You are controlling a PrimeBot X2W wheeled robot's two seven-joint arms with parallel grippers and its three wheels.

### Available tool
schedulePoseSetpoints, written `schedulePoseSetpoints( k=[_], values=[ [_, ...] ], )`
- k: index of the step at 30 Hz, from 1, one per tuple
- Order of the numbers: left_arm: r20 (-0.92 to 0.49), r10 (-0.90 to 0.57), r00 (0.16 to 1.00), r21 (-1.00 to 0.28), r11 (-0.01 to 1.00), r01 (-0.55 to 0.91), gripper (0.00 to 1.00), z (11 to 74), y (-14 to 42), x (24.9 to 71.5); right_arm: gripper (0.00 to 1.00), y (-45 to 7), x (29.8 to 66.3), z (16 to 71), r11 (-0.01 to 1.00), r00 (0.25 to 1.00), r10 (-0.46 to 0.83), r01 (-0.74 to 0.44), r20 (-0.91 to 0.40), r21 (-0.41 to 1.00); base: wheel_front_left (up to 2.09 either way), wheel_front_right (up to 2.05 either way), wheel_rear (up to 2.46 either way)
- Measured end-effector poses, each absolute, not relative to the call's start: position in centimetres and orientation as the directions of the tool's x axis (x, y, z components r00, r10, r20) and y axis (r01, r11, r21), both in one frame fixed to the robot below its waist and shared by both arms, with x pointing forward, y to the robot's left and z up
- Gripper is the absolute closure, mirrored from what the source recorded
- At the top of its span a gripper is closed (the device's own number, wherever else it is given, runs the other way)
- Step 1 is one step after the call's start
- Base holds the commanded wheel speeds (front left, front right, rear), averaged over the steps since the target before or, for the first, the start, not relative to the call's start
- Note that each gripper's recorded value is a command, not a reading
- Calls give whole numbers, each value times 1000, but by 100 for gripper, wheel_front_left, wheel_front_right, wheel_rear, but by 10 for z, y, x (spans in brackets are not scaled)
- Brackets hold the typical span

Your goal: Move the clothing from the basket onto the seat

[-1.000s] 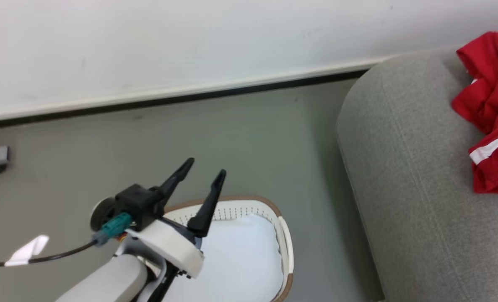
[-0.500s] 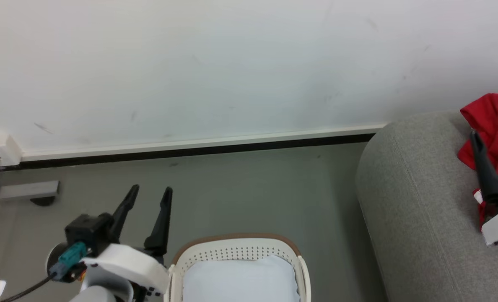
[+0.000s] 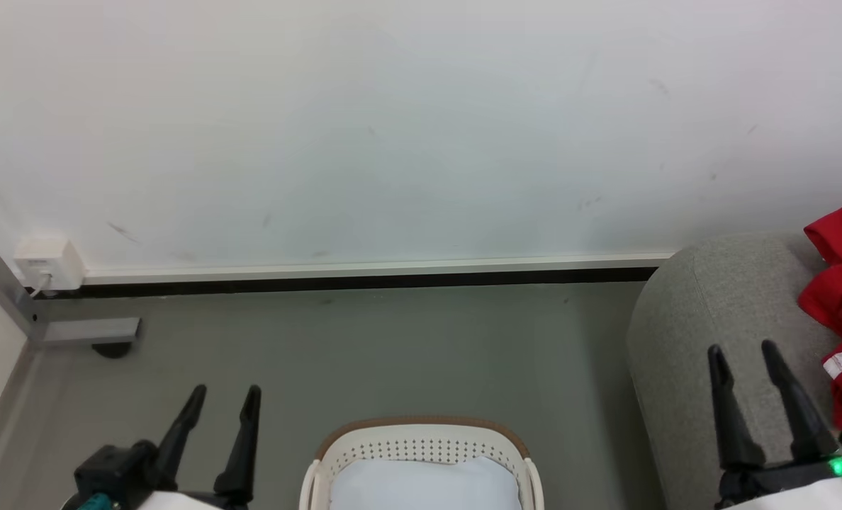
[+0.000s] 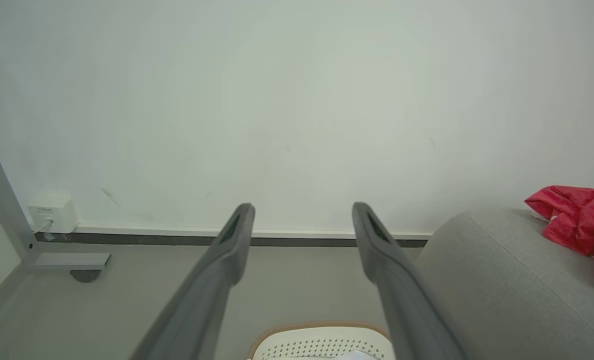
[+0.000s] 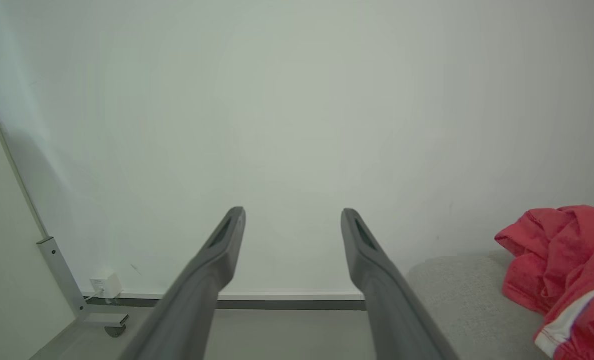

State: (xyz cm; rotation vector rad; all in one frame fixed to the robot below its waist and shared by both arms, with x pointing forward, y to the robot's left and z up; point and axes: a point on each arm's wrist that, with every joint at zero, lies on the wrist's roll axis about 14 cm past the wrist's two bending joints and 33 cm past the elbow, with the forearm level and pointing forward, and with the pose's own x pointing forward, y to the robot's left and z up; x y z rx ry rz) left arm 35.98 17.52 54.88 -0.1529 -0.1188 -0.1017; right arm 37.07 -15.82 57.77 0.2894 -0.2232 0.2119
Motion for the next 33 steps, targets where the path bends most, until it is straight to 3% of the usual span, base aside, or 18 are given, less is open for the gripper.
schedulePoseSetpoints(
  k=[8,28,29,33],
  values=[
    [91,-54,994,-131,989,66,0,525,187,347,0,-139,357,541,923,967,185,-233,177,306,0,0,0],
    [106,-55,993,-134,989,69,0,520,189,342,0,-126,356,537,915,963,204,-252,177,315,0,0,0],
    [98,-55,994,-135,988,68,100,517,189,342,100,-126,356,534,915,964,205,-250,169,316,0,0,0],
    [48,-54,997,-166,984,62,100,501,184,337,100,-126,351,518,912,972,203,-232,118,338,0,0,0]
  ],
)
